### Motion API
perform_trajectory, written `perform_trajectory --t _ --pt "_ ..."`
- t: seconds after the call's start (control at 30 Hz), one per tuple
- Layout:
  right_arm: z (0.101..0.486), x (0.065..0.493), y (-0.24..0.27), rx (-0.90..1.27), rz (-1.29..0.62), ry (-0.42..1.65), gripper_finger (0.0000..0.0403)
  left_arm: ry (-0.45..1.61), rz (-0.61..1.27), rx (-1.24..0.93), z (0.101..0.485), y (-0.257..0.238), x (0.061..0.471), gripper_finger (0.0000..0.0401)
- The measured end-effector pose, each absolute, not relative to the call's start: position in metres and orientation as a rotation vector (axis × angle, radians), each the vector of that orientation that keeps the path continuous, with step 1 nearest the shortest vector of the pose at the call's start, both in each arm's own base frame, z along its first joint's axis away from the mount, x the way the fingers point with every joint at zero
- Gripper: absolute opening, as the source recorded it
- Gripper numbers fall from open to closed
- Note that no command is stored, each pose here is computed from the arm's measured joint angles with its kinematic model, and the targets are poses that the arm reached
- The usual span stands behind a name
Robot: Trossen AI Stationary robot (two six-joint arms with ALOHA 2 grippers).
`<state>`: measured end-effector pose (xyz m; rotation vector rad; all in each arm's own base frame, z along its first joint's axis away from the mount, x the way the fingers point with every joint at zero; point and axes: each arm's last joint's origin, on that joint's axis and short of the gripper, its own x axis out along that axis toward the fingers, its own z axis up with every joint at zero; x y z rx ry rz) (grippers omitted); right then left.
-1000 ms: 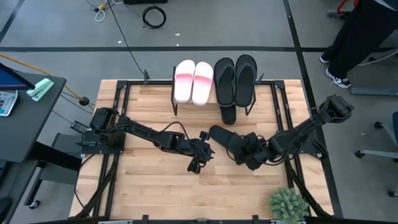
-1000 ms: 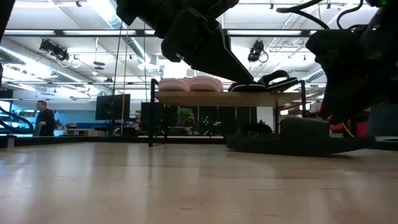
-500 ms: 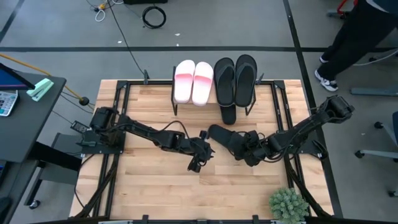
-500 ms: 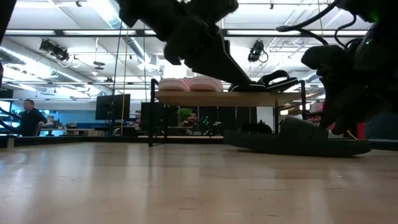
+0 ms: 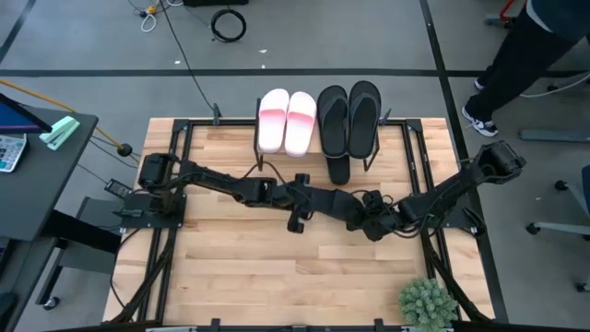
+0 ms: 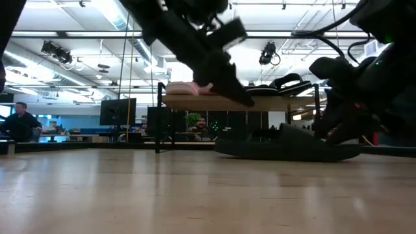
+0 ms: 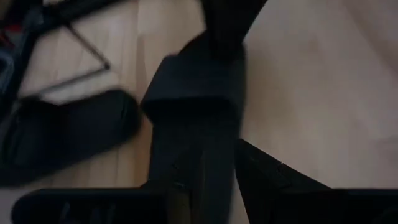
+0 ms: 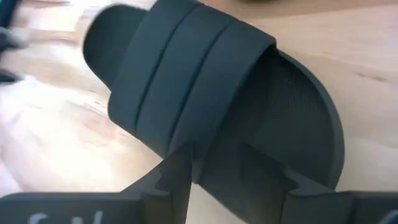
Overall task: Pick and place slides into the shelf
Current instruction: Move the black slide to the center of the table
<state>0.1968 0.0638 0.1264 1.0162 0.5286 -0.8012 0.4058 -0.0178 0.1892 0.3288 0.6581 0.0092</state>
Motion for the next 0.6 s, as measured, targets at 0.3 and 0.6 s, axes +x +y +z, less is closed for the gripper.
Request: perform_trajectory --t 0.3,0.6 --pt "0.129 0.201 0.063 0.964 -0.731 0.468 0.0122 0.642 -0.037 0.197 0.152 0.000 0.422 0.0093" --pt "0.140 0.218 0.044 0.900 -0.677 0.368 0.0122 0.514 -0.090 0.143 0.157 -0.015 0.429 0.0094"
